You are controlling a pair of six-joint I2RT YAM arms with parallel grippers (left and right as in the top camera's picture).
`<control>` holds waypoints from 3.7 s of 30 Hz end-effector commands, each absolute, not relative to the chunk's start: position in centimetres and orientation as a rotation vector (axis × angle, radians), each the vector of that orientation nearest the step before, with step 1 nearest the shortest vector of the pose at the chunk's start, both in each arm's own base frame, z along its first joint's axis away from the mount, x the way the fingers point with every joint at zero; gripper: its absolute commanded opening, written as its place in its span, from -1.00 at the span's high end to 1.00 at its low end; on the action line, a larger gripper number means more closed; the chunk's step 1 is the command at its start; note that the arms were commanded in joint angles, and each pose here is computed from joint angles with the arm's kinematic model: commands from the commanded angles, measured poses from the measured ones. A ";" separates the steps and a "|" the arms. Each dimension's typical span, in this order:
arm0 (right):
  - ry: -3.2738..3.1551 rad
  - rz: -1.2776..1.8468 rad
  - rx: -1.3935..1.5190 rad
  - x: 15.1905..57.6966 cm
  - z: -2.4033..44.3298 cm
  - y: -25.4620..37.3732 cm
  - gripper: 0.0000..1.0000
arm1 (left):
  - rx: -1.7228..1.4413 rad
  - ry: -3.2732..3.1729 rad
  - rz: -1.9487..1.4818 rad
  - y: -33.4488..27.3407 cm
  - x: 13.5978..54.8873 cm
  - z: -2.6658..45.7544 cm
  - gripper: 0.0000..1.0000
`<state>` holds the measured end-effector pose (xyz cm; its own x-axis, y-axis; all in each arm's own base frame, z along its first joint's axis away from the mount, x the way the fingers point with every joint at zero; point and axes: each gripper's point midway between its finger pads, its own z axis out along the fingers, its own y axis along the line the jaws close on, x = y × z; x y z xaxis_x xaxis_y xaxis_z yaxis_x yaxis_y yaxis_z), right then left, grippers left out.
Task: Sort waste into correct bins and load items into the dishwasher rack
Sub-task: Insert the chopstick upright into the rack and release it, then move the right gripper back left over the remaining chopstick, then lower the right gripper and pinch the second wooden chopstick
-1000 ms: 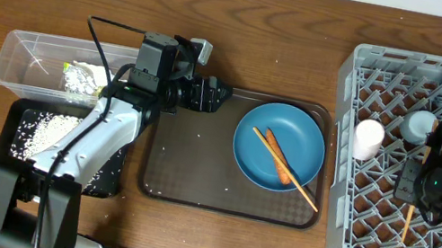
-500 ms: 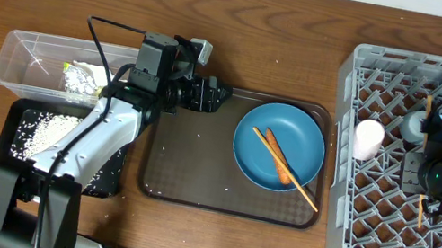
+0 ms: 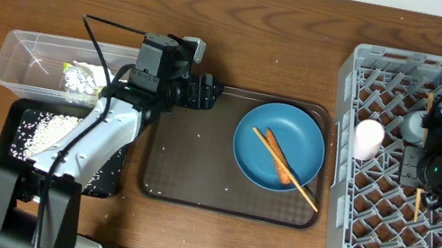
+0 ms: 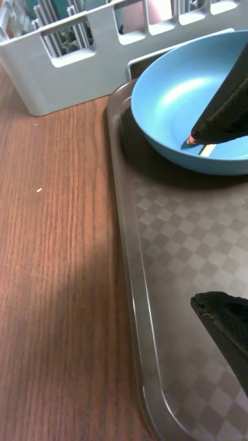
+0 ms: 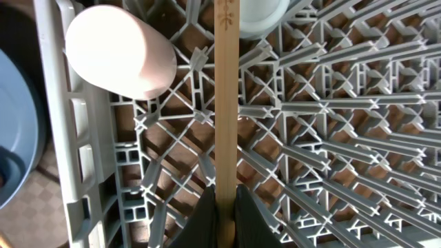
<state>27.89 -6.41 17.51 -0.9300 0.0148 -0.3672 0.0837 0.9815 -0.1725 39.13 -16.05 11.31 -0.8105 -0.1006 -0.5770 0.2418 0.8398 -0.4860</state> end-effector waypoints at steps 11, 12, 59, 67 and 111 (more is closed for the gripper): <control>2.916 -0.223 0.119 29.8 11.9 -6.7 0.97 | 0.096 2.413 -0.722 -15.8 39.2 11.0 -0.43; 2.924 -0.220 0.118 29.9 11.5 -6.7 0.97 | 0.095 2.414 -0.722 -15.8 39.2 11.0 -0.43; 2.653 0.787 -0.709 28.8 14.3 15.0 -0.23 | 0.086 2.414 -0.726 -15.8 39.2 11.0 -0.43; 2.786 0.373 -0.787 28.1 11.2 14.9 -0.01 | 0.087 2.414 -0.726 -15.8 39.2 11.0 -0.43; 2.856 0.326 -0.768 24.9 3.9 15.4 0.78 | 0.087 2.415 -0.726 -15.8 39.2 11.0 -0.44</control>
<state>25.19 15.32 4.22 -0.8555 -0.4663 -0.2252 -0.5057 0.8459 0.1693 39.17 -16.00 11.30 -0.8098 -0.1015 -0.5778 0.2399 0.8415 -0.4841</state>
